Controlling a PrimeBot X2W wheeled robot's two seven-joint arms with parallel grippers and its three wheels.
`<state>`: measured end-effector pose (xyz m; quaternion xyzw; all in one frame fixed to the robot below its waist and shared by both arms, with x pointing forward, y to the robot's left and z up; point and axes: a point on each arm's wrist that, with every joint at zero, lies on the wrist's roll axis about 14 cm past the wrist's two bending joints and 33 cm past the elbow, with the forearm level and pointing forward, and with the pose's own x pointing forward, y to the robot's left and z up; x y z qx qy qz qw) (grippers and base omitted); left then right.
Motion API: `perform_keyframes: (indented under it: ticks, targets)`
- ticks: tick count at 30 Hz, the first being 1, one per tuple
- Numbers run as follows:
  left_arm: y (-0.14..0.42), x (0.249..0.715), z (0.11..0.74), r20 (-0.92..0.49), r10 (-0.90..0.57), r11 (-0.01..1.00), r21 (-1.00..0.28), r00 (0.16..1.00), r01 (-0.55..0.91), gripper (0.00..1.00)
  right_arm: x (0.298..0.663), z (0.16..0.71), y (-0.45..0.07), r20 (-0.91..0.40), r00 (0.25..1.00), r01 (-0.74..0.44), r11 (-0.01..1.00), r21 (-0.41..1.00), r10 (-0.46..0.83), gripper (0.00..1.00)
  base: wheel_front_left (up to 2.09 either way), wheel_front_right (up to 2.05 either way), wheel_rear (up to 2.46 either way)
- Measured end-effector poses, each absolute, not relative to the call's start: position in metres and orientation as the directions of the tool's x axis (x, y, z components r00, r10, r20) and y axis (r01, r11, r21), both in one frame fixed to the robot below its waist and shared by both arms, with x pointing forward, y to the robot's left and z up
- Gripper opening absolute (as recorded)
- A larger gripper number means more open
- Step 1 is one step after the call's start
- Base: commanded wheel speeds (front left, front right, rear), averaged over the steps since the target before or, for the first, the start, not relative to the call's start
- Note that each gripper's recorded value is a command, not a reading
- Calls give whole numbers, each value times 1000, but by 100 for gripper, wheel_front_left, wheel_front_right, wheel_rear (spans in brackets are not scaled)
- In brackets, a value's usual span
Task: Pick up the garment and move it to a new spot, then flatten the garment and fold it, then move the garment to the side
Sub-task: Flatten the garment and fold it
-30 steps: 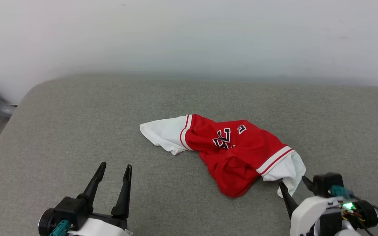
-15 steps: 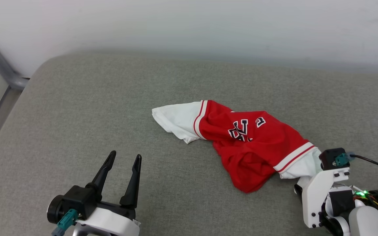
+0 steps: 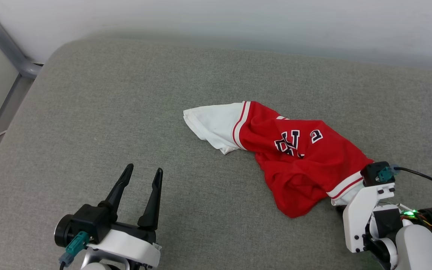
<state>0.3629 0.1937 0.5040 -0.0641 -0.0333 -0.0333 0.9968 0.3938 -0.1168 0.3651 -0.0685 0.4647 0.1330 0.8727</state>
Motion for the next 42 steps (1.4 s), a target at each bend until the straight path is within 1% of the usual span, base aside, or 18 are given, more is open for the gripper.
perform_keyframes:
  ticks: [1,4,7,13,22,25,28,31,32,33,36,39,42]
  targets:
    - [194,363,503,68,-62,990,-126,996,71,100,394,363,-117,-831,530,-299,954,1,167,0,0,0,0]
    - [195,365,503,67,-61,990,-125,996,69,100,392,360,-123,-839,522,-316,948,-23,154,0,0,0,0]
    - [195,366,503,70,-60,990,-126,996,68,100,393,362,-136,-837,532,-332,941,-66,129,0,0,0,0]
    - [189,369,507,84,-69,987,-136,994,80,100,401,381,-203,-814,580,-328,914,-237,-3,0,0,0,0]
    - [184,373,506,83,-79,986,-140,993,91,100,409,406,-297,-801,563,-363,811,-460,-202,0,0,0,0]
    - [184,373,505,81,-82,986,-136,993,92,100,419,417,-325,-772,579,-360,768,-530,-263,0,0,0,0]
    - [186,375,505,78,-80,987,-130,994,90,100,433,423,-337,-744,605,-341,752,-564,-283,0,0,0,0]
    - [187,375,504,74,-78,988,-127,994,87,100,438,420,-345,-740,603,-328,752,-572,-299,0,0,0,0]
    - [187,374,504,74,-78,988,-127,994,87,100,439,418,-347,-738,603,-320,756,-571,-303,45,0,0,0]
    - [188,374,504,74,-77,988,-127,994,86,100,442,419,-348,-730,613,-314,755,-575,-301,100,0,0,0]
    - [189,373,505,78,-74,989,-125,994,84,100,448,422,-348,-711,638,-276,774,-570,-297,100,0,0,0]
    - [189,372,508,87,-75,988,-125,993,86,100,451,424,-342,-693,670,-218,823,-524,-264,100,0,0,0]
    - [188,371,512,98,-76,988,-126,992,88,100,457,435,-334,-646,729,-163,861,-482,-224,100,0,0,0]
